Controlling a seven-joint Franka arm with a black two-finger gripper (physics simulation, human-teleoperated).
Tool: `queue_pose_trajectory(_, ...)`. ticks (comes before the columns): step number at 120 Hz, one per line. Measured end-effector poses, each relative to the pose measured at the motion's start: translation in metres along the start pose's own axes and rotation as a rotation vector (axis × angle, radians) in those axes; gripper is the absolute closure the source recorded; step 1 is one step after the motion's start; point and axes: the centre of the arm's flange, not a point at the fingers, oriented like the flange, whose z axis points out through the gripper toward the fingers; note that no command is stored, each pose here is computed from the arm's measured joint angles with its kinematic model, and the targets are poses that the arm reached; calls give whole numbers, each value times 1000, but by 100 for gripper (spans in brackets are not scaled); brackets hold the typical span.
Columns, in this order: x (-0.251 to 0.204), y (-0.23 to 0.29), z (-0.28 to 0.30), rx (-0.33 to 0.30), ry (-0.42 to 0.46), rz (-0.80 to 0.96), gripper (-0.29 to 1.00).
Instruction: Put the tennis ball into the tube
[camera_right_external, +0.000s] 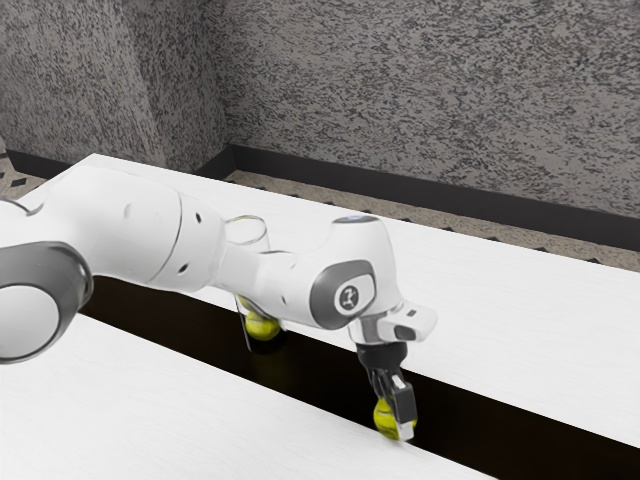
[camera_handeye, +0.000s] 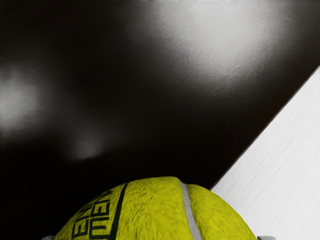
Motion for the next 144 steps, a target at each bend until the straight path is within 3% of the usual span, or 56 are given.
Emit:
queue_pose_trajectory(12,0,1,-8,8,6,2,31)
queue_pose_trajectory(42,-21,-33,-127,151,107,-37,53)
queue_pose_trajectory(70,-44,-59,-245,293,207,-68,39)
queue_pose_trajectory(91,-70,-80,-306,369,180,-110,35)
queue_pose_trajectory(128,-131,-134,-346,386,61,-240,35)
queue_pose_trajectory(144,-136,-138,-344,387,16,-244,20)
